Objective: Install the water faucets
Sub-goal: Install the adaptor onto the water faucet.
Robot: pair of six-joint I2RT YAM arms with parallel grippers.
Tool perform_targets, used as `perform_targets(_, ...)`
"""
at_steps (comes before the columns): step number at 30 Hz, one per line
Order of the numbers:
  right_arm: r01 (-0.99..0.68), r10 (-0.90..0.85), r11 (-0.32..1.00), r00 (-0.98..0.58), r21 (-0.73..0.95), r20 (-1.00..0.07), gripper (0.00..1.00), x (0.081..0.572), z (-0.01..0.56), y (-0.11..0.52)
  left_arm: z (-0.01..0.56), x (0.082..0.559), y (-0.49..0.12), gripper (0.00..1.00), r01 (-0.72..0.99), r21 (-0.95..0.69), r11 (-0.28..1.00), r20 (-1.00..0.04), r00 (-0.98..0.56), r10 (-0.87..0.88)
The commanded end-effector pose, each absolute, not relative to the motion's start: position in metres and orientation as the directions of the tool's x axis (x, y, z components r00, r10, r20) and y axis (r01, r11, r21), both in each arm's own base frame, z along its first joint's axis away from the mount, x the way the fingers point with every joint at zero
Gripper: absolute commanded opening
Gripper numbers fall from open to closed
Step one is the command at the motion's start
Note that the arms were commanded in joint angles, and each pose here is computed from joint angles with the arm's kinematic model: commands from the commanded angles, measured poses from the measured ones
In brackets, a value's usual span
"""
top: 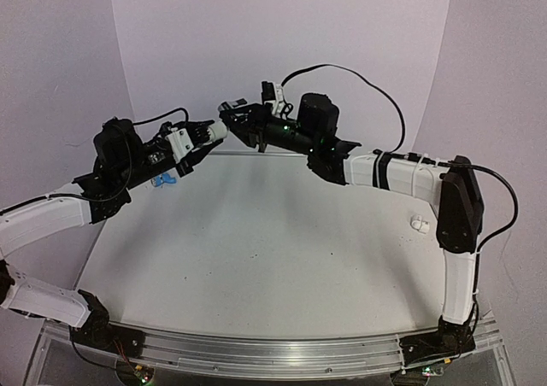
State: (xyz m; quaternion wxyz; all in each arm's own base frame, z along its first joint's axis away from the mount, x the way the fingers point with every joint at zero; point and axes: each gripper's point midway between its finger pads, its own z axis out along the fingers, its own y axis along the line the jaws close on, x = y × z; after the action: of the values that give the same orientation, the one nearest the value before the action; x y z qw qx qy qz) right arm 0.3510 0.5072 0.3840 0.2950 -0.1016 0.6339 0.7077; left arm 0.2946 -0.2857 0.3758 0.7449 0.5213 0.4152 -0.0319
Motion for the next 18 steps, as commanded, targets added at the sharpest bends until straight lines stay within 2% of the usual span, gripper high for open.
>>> perform_targets(1, -0.513, 0.223, -0.121, -0.848, 0.85, -0.481, 0.0, 0.328, 0.409, 0.515, 0.378, 0.297, -0.288, 0.0, 0.386, 0.845, 0.369, -0.531, 0.681, 0.504)
perform_targets(14, -0.198, 0.085, -0.093, -0.978, 0.976, -0.191, 0.0, 0.33, 0.386, 0.496, 0.301, 0.3, -0.281, 0.0, 0.442, 0.891, 0.103, -0.37, 0.576, 0.729)
perform_targets(18, -0.124, 0.108, -0.06, -0.987, 0.99, -0.117, 0.0, 0.333, 0.369, 0.491, 0.304, 0.297, -0.285, 0.0, 0.471, 0.87, 0.145, -0.424, 0.565, 0.708)
